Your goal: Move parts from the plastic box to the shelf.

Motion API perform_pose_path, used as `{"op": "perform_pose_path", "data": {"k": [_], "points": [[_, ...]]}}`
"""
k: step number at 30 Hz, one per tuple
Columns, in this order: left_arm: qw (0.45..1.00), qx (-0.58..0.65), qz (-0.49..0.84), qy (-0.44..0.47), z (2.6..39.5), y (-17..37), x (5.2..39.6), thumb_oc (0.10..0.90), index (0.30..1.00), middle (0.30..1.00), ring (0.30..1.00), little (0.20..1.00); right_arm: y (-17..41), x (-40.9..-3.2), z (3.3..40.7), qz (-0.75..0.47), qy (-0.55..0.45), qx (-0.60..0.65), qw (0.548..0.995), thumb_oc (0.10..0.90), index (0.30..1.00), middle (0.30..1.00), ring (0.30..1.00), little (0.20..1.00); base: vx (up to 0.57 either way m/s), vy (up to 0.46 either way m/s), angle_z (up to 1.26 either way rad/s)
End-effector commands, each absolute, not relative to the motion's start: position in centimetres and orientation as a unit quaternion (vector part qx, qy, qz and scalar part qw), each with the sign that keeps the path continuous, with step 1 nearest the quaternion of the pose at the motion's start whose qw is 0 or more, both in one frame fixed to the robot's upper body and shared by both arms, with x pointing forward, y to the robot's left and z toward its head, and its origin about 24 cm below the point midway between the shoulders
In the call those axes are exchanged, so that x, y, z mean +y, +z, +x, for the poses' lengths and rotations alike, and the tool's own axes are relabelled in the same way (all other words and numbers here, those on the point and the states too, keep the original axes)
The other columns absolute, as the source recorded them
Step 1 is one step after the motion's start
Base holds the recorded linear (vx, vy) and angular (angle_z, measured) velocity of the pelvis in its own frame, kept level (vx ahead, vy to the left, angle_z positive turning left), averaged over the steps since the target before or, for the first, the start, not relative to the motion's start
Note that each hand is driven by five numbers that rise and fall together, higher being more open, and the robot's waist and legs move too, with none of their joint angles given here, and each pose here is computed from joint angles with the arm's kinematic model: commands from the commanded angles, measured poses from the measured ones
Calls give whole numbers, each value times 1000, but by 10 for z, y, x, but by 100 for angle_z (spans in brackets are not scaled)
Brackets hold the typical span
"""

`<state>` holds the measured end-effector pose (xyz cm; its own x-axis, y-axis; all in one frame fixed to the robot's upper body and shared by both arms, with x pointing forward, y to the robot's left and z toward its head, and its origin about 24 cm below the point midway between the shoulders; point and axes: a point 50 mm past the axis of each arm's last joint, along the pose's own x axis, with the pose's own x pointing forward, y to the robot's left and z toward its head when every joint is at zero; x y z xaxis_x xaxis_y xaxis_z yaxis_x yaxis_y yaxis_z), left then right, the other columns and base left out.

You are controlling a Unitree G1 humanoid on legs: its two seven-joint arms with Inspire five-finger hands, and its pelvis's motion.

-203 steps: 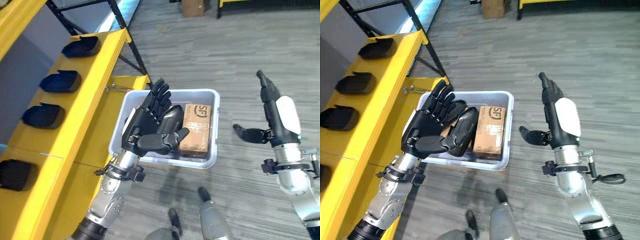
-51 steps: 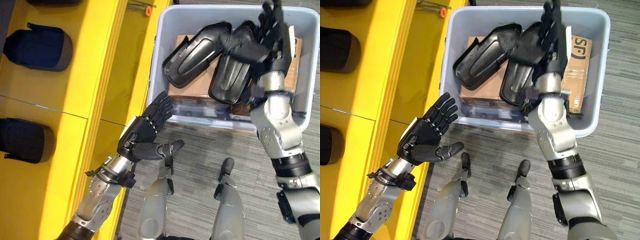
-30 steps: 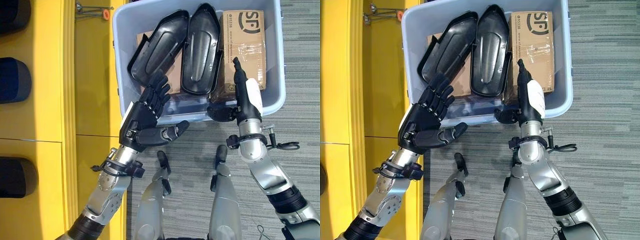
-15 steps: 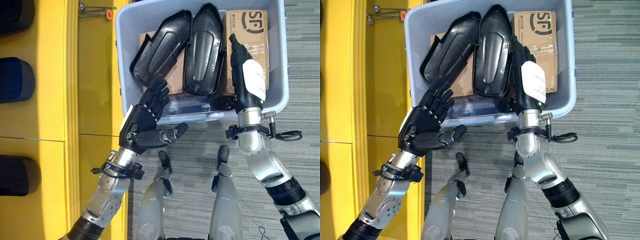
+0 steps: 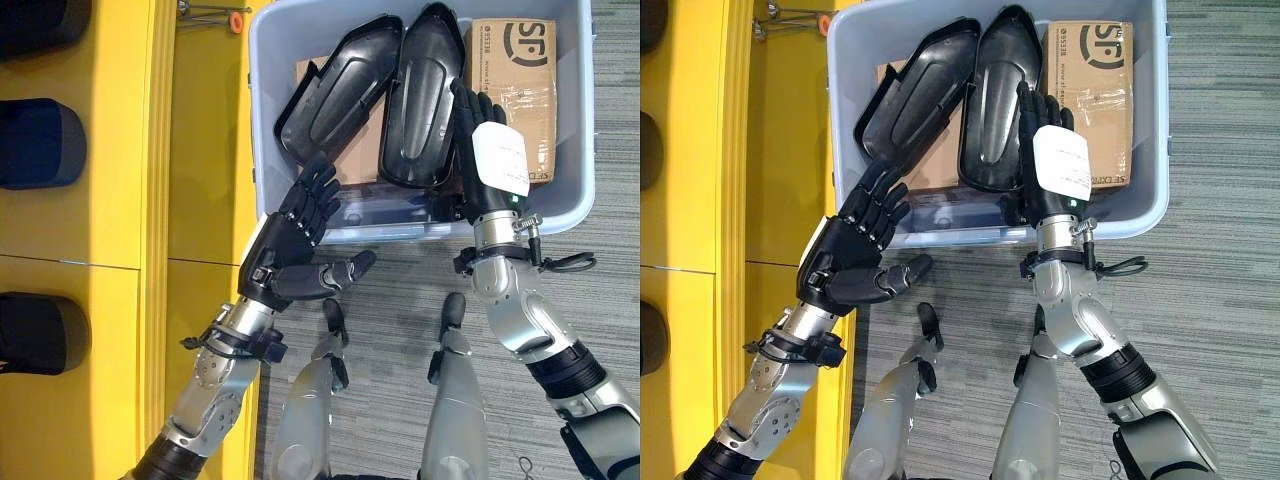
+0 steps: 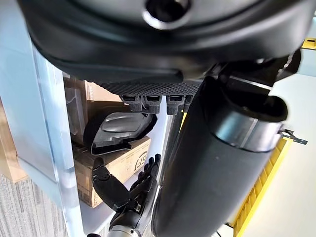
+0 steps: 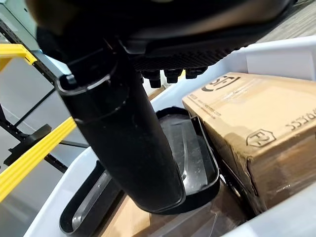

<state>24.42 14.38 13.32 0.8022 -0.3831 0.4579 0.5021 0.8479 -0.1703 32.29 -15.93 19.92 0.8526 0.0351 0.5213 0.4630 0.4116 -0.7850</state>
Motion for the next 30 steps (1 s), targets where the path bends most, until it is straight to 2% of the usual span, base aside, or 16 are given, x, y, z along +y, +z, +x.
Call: {"op": "perform_pose_path", "data": {"k": [1,13,18,30], "points": [[887,-324,-171,-282,224,177,136,900,1000,1000,1000,1000,261,-136,307,-542,-160,-392,726,900,1000,1000,1000,1000,0,0,0],[888,-319,-174,-281,226,177,134,900,1000,1000,1000,1000,250,-128,316,-562,-146,-375,723,900,1000,1000,1000,1000,0,0,0],[891,-313,-182,-273,228,176,133,900,1000,1000,1000,1000,249,-121,313,-579,-157,-396,695,900,1000,1000,1000,1000,0,0,0],[897,-312,-167,-266,230,175,135,900,1000,1000,1000,1000,238,-119,324,-600,-157,-375,689,900,1000,1000,1000,1000,12,-4,4]]}}
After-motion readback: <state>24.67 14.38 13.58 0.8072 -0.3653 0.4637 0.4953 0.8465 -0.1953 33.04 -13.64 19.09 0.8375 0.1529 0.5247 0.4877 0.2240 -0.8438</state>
